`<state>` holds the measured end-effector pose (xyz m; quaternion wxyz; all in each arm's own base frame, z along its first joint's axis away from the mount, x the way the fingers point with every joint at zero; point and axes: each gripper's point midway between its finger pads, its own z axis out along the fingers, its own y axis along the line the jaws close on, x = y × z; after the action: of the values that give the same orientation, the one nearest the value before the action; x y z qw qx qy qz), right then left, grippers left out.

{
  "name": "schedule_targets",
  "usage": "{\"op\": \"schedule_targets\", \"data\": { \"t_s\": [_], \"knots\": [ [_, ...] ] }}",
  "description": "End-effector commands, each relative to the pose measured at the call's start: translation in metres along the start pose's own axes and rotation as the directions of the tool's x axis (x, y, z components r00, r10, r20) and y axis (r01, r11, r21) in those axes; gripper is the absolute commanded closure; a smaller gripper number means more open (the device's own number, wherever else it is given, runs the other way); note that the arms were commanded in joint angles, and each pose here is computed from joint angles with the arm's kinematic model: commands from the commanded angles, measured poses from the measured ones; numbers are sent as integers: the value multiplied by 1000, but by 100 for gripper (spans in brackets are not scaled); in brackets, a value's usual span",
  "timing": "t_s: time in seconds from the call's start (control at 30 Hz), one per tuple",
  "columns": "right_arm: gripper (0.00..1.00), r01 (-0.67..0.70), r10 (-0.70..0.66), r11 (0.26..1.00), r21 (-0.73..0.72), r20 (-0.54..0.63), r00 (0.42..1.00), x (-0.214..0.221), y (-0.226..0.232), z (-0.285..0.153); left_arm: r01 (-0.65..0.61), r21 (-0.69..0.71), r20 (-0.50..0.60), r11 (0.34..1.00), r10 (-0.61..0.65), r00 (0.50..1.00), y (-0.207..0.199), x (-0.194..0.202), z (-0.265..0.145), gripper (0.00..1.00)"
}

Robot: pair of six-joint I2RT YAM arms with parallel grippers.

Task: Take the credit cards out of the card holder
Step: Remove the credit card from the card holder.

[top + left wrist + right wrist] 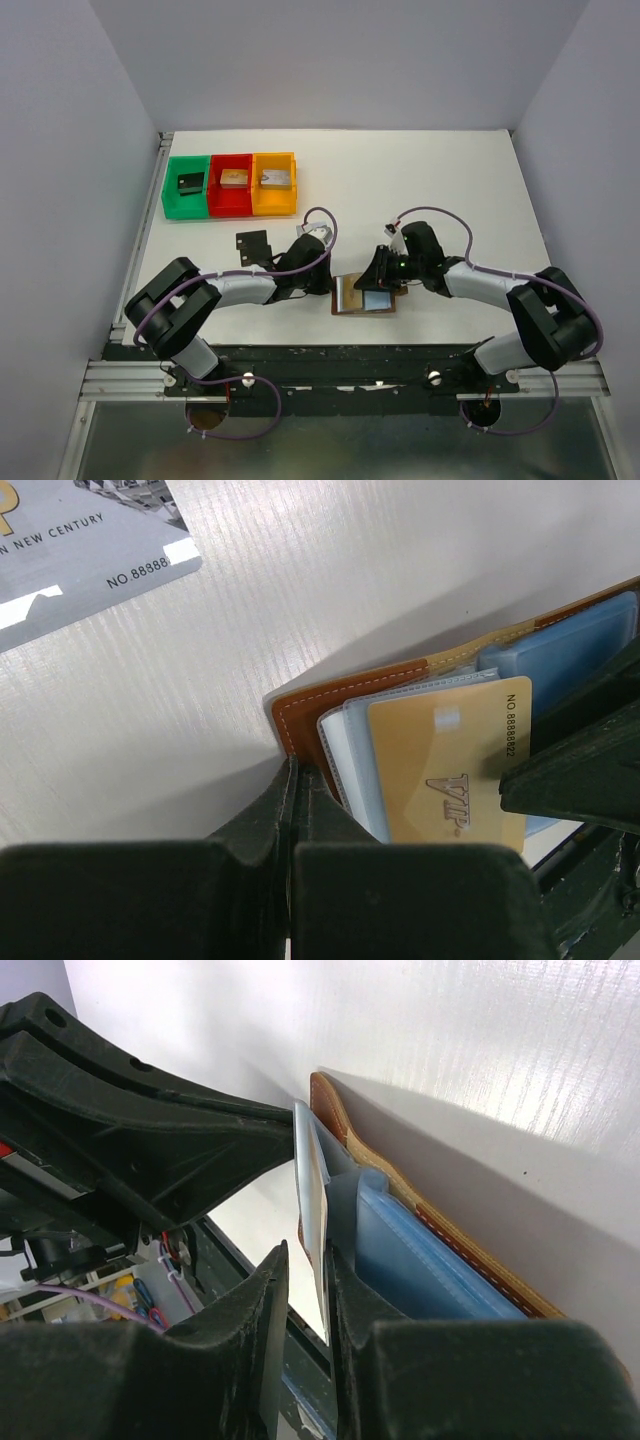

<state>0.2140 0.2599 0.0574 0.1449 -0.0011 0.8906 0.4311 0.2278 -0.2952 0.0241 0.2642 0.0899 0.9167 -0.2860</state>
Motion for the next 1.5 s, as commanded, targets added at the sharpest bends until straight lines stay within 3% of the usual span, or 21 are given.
{"op": "schedule_targets", "data": {
  "t_s": [0.0,0.93,1.23,1.47],
  "knots": [
    [72,21,-22,1000,5,32,999,-7,2,-4,0,-92,-123,996,-11,992,25,37,0,100],
    [78,28,-30,999,26,56,998,-12,-5,-14,3,-97,-124,995,-15,992,25,36,1,100],
    [84,29,-32,999,39,60,998,-12,-8,-16,2,-98,-120,995,-14,993,25,35,0,100],
    [94,25,-29,998,52,73,997,-13,-11,-19,6,-106,-114,994,-18,993,27,35,-1,100]
  ]
}}
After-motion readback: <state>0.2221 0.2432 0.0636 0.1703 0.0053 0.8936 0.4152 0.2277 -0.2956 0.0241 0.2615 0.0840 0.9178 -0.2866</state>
